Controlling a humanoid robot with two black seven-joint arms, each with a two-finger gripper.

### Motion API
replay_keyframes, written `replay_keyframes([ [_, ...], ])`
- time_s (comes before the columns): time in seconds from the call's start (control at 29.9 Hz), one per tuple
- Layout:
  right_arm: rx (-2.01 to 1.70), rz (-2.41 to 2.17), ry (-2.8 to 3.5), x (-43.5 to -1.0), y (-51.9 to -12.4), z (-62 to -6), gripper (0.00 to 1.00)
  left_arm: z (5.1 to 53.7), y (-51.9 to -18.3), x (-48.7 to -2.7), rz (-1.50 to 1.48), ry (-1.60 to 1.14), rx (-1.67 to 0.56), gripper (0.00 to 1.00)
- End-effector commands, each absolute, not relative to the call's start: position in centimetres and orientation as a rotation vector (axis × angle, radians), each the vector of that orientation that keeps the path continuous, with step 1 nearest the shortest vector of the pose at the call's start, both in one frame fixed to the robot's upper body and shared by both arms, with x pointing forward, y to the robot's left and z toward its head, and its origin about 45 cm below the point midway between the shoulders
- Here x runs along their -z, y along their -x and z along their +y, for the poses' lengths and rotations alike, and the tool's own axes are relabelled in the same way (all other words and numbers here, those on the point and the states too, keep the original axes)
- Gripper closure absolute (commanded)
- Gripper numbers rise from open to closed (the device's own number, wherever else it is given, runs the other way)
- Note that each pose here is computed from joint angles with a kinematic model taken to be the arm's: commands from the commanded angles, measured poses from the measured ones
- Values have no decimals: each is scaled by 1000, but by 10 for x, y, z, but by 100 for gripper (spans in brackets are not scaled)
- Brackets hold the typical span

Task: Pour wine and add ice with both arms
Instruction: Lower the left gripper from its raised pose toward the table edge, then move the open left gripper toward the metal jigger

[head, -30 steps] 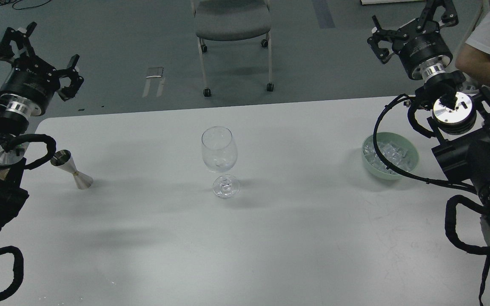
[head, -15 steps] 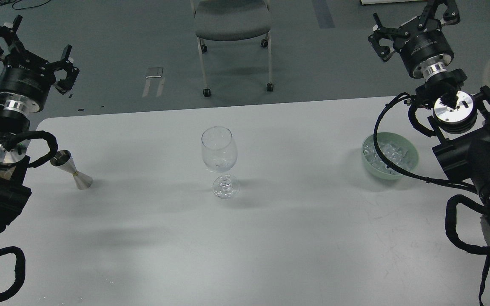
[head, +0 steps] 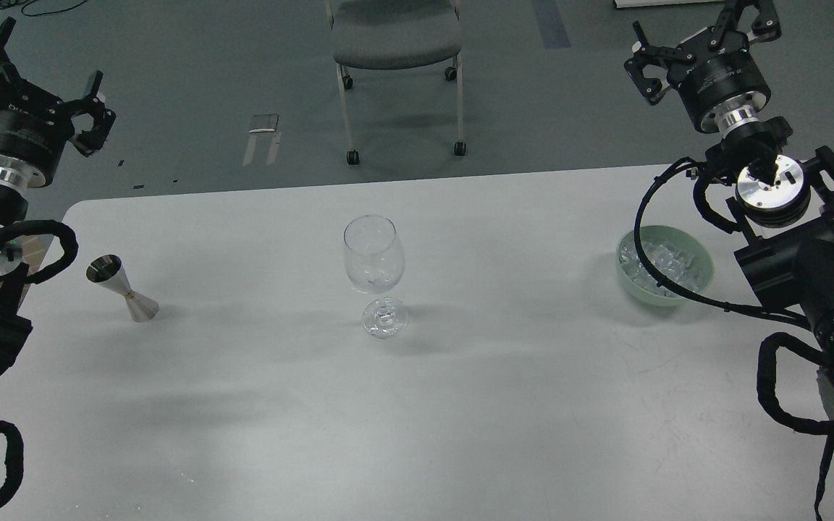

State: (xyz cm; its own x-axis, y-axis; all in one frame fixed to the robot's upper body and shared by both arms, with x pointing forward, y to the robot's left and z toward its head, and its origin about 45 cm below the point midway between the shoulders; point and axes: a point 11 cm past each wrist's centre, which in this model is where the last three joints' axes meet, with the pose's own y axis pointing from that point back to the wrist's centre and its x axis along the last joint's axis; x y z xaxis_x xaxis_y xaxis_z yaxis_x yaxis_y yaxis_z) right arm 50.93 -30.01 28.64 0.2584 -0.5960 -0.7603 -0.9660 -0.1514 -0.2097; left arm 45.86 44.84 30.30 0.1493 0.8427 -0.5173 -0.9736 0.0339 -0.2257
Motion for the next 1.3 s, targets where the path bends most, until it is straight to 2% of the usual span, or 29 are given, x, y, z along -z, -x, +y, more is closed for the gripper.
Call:
replay_keyframes([
  [0.0, -688, 1420, 1839, -285, -509, -299, 0, 446, -457, -307, 258, 591, -1404, 2],
  [0.37, -685, 1421, 1837, -284, -507, -301, 0, 432, -423, -334, 148, 530, -1270, 2],
  [0.7, -669, 1435, 1830, -285, -506, -310, 0, 445, -348, -359, 25, 279, -1187, 2],
  [0.84, -659, 1441, 1827, -287, -506, -315, 0, 473, -334, -357, 22, 278, -1273, 2],
  [0.94, -645, 1442, 1831, -290, -506, -318, 0, 487, -318, -335, 63, 204, -1335, 2],
  [0.97, -643, 1441, 1832, -291, -505, -318, 0, 489, -313, -328, 75, 180, -1341, 3],
  [1.0, -641, 1441, 1834, -290, -504, -319, 0, 490, -305, -323, 76, 128, -1342, 10],
  [1.07, -638, 1437, 1838, -289, -502, -319, 0, 486, -297, -321, 19, 35, -1320, 15],
  [1.27, -627, 1450, 1837, -289, -499, -327, 0, 457, -278, -316, -234, -298, -1167, 15],
])
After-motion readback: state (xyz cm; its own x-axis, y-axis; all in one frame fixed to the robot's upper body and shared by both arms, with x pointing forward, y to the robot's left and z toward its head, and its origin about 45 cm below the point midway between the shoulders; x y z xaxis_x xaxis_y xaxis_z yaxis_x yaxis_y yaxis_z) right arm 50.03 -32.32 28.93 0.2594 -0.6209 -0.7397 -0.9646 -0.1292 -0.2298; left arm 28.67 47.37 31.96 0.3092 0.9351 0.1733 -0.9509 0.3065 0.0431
